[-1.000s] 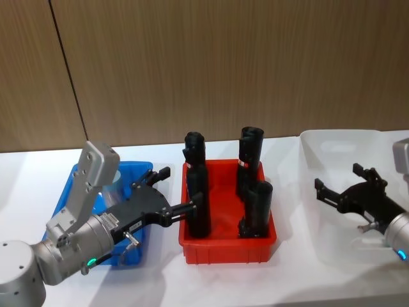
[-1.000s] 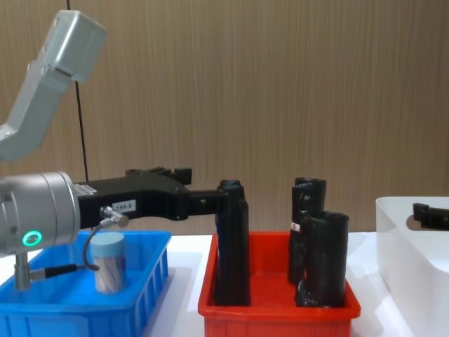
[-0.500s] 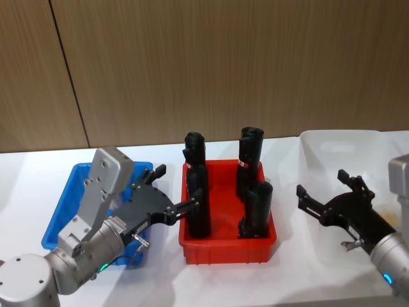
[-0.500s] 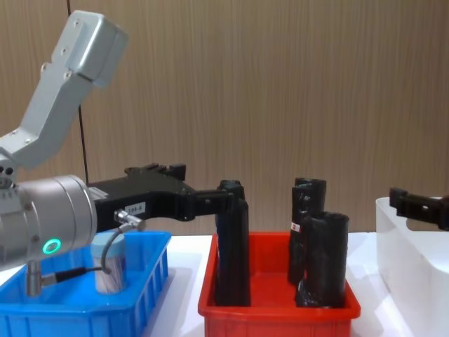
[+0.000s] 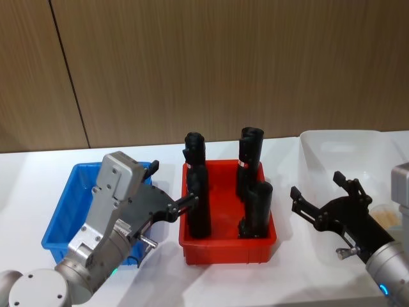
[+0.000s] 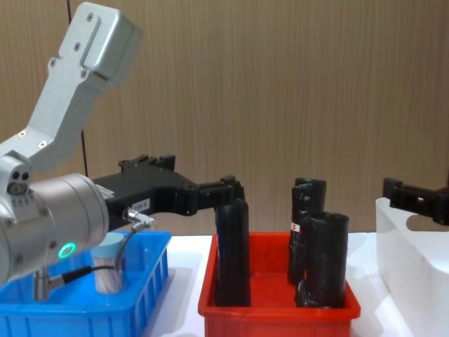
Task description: Pick the cotton swabs from the blue box and place them into the white box.
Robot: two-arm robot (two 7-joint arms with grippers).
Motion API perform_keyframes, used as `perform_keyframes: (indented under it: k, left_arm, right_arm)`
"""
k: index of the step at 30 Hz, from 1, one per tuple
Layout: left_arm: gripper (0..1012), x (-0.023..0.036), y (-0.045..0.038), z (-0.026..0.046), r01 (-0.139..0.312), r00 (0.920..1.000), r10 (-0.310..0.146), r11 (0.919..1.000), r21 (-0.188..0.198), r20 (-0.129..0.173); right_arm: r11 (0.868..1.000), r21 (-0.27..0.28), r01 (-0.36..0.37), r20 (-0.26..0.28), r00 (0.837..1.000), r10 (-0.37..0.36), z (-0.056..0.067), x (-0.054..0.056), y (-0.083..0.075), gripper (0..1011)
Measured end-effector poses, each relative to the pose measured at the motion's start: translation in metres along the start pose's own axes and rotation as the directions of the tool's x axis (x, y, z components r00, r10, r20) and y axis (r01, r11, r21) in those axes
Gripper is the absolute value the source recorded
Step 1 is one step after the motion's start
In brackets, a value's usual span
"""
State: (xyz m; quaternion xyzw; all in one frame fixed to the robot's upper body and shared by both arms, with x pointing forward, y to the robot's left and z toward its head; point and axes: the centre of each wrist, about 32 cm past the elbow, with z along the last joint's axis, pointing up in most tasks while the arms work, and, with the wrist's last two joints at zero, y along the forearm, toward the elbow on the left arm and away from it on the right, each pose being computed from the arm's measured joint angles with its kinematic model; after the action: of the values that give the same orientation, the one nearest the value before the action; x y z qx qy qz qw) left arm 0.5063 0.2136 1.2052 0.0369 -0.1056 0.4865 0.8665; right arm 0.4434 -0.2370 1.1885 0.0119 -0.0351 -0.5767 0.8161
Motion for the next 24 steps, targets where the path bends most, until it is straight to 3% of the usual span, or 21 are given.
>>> perform_keyframes:
  k: [7, 13, 24]
  left_arm:
    - [1004, -0.0120, 0.0024, 0.0022, -0.062, 0.9979, 0.062, 0.9980, -0.013, 0.018]
    - [1004, -0.0189, 0.0040, 0.0036, -0.098, 0.9947, 0.099, 0.9949, -0.023, 0.028]
    - [1004, -0.0205, 0.0043, 0.0040, -0.107, 0.9937, 0.108, 0.9939, -0.025, 0.030]
  right_arm:
    - [1.000, 0.000, 0.000, 0.000, 1.000, 0.000, 0.000, 0.000, 0.000, 1002]
    - [1.000, 0.001, 0.000, 0.000, 1.000, 0.000, 0.000, 0.000, 0.000, 1002]
    - [1.000, 0.001, 0.000, 0.000, 1.000, 0.000, 0.000, 0.000, 0.000, 1002]
